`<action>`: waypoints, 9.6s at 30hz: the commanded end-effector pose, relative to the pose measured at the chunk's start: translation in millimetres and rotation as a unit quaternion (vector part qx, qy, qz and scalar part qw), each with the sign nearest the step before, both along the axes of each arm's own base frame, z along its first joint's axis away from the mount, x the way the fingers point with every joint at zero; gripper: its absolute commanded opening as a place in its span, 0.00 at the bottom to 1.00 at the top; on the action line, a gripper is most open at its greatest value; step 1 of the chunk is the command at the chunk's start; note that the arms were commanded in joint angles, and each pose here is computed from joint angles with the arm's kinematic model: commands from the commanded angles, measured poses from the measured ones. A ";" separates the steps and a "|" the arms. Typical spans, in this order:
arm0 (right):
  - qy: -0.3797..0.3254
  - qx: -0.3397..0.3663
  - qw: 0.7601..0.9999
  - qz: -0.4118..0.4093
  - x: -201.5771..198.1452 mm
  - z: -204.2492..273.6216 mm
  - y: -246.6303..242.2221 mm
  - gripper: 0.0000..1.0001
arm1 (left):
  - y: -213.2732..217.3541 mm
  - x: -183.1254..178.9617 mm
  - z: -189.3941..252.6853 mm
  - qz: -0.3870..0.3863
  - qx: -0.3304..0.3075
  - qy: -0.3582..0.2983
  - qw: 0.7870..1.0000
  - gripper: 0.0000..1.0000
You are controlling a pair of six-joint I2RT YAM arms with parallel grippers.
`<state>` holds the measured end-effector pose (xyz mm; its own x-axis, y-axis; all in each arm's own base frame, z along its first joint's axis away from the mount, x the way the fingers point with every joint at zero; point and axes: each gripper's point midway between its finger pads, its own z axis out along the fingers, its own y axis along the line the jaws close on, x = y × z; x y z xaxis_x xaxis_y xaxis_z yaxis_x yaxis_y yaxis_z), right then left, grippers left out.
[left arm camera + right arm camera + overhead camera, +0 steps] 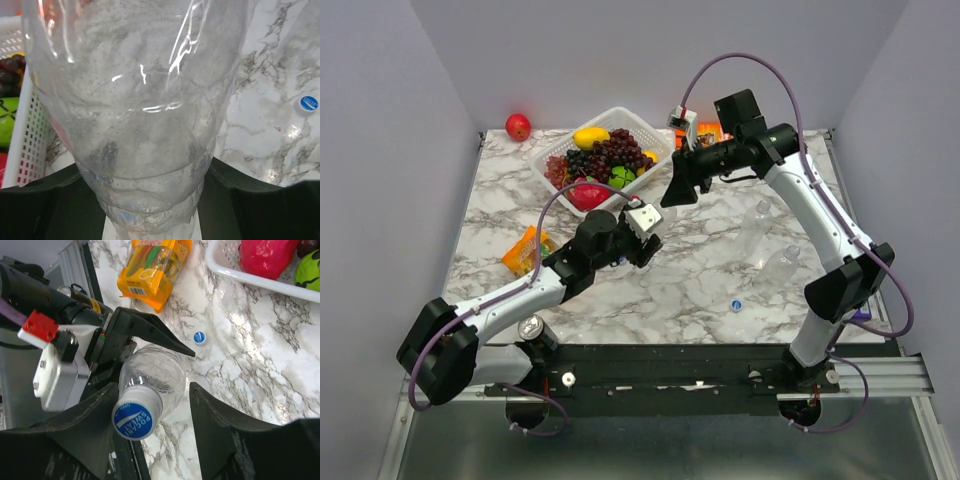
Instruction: Screw on the bottle caps
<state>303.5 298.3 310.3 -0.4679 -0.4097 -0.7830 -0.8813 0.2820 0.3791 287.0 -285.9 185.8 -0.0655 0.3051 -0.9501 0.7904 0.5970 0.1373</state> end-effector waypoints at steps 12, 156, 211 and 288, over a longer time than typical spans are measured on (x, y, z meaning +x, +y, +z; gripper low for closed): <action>-0.123 0.024 0.990 -0.061 33.1 20.3 -3.5 0.15 | -21.3 -12.5 21.9 -0.041 -0.085 0.076 0.993 0.67; -0.085 -0.183 0.979 0.018 -60.8 -14.3 -115.1 0.21 | -54.5 -41.0 5.5 -0.185 -0.032 0.034 0.982 0.99; -0.260 -0.192 0.944 0.070 -71.3 -32.0 -122.5 0.70 | -23.5 -44.4 -7.3 -0.127 -0.072 0.053 0.988 0.21; -0.261 -0.162 0.925 0.222 -119.0 -25.0 -54.2 0.31 | -51.1 -62.1 -50.8 -0.242 -0.062 -0.066 0.966 0.00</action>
<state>185.1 244.9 283.1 0.2319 -0.6969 -0.6787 -0.9724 -0.1480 -0.1803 229.2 -330.9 125.3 0.1105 0.1939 -0.9748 0.9636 0.2194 0.1529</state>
